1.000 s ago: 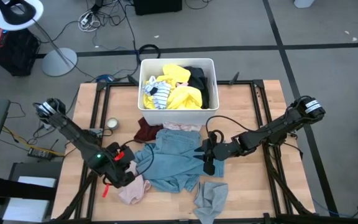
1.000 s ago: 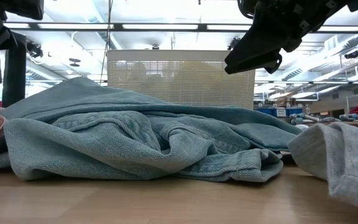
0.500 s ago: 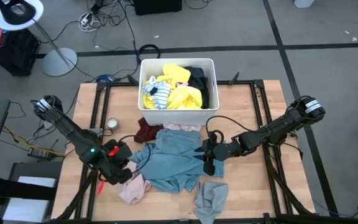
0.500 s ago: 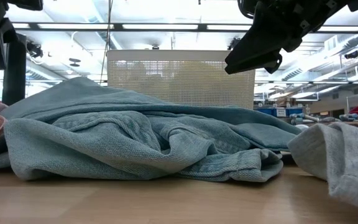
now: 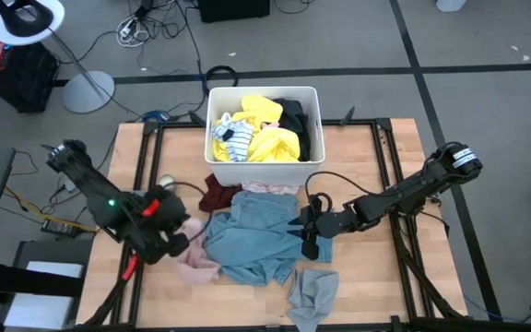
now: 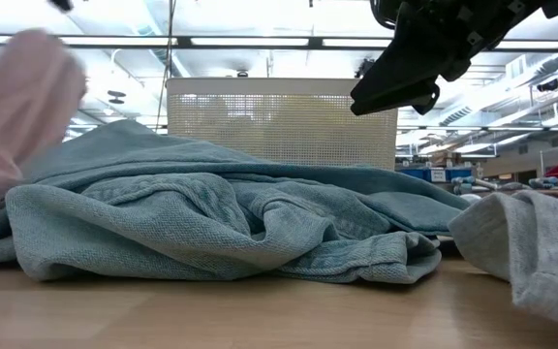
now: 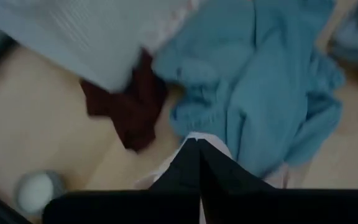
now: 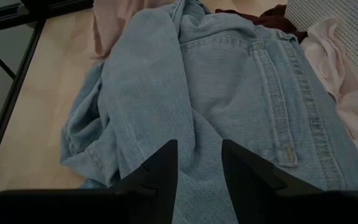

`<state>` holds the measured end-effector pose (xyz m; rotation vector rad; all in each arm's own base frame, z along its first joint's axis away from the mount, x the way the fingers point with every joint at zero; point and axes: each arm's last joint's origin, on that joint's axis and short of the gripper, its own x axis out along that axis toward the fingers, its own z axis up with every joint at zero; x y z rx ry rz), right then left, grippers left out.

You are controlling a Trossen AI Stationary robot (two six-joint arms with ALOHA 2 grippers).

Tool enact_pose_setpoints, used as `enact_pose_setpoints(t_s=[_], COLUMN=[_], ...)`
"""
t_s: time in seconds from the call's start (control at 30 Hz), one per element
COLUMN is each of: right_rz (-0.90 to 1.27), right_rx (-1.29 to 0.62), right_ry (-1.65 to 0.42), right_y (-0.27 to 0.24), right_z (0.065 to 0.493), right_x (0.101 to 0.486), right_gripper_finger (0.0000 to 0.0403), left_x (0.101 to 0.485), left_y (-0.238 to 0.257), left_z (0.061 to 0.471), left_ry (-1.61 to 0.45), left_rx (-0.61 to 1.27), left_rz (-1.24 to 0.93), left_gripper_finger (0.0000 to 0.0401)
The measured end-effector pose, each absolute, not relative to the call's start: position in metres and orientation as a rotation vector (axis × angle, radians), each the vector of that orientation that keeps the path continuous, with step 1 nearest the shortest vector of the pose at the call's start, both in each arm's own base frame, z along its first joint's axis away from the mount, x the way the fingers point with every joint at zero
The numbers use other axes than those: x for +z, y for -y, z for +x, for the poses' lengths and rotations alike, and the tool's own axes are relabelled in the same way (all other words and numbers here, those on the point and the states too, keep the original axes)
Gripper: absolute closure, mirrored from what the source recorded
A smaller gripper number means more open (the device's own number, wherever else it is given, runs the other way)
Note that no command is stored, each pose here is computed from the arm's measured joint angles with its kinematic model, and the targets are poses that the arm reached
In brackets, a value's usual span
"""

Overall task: Sort clothes
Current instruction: Put the pink underwear into the white laundry bin

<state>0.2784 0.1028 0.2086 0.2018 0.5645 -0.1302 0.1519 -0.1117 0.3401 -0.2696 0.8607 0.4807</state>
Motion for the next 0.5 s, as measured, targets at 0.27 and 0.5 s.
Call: enact_pose_setpoints(t_s=[0.27, 0.5], right_rz=[0.202, 0.200], right_rx=[-0.130, -0.129], right_ry=[-0.564, -0.564], right_y=[-0.103, -0.103], right_z=[0.278, 0.278], right_x=[0.209, 0.209], right_gripper_finger=[0.0277, 0.0277], left_x=[0.400, 0.447], left_y=[0.080, 0.042], left_z=[0.163, 0.175], left_ry=[-0.717, -0.562], left_rx=[0.497, 0.537], left_rz=[-0.173, -0.094], left_gripper_finger=[0.0401, 0.0401])
